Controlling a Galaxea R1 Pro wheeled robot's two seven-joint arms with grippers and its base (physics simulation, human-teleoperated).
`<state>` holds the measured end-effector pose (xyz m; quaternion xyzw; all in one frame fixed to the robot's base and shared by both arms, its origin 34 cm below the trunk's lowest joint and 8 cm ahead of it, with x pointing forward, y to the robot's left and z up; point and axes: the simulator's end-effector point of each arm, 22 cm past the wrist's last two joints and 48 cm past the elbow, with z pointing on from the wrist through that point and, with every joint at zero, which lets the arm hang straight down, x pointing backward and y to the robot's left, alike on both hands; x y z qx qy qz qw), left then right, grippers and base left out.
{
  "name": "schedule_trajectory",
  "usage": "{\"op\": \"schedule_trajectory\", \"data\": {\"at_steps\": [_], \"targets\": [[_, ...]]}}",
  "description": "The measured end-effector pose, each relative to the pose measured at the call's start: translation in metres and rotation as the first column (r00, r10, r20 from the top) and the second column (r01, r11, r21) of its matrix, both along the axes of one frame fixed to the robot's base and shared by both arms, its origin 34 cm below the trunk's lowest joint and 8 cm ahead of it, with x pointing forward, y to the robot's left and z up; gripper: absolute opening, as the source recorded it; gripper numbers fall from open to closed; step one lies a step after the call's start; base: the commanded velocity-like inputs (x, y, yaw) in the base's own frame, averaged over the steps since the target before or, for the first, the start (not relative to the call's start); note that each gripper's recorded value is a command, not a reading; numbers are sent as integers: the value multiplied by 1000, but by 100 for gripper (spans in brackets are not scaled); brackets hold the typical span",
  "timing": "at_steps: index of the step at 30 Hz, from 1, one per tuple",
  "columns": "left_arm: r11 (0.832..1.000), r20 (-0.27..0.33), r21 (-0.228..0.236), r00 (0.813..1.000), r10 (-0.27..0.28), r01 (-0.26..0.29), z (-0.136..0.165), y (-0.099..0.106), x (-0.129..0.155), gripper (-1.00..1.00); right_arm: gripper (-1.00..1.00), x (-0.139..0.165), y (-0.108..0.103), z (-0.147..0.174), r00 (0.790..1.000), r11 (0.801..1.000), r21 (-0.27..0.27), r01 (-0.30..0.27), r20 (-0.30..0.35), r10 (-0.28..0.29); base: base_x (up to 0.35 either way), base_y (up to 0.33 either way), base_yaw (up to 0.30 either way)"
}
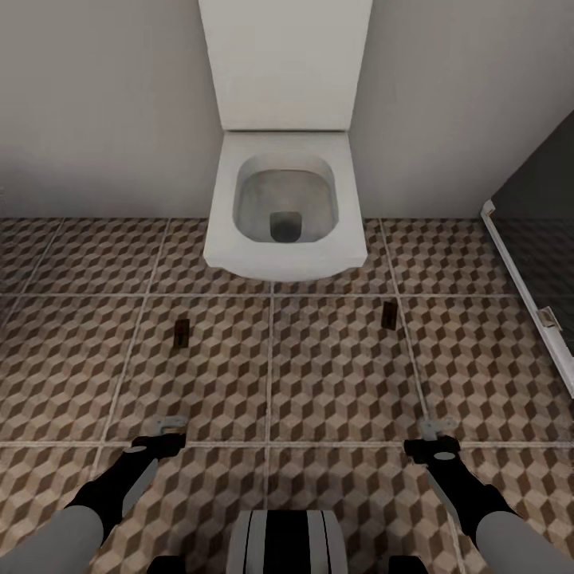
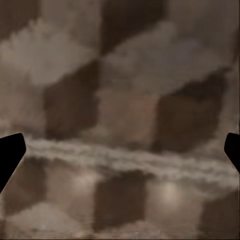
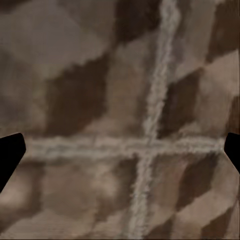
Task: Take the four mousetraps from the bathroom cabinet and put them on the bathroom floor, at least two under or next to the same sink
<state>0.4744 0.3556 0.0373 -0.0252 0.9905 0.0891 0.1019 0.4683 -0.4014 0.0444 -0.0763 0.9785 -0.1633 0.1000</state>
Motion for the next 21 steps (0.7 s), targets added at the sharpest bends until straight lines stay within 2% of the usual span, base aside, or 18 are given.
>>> {"op": "schedule_trajectory", "data": {"at_steps": [7, 21], "targets": [[1000, 0, 0, 1000, 0, 0, 0, 0, 0, 100, 100, 0, 0, 0, 1000, 1000, 1, 1, 2, -1, -158, 0, 0], [1000, 2, -4, 1000, -1, 1, 0, -3, 1, 100, 100, 1, -1, 1, 1000, 1000, -3, 1, 4, -1, -20, 0, 0]]}}
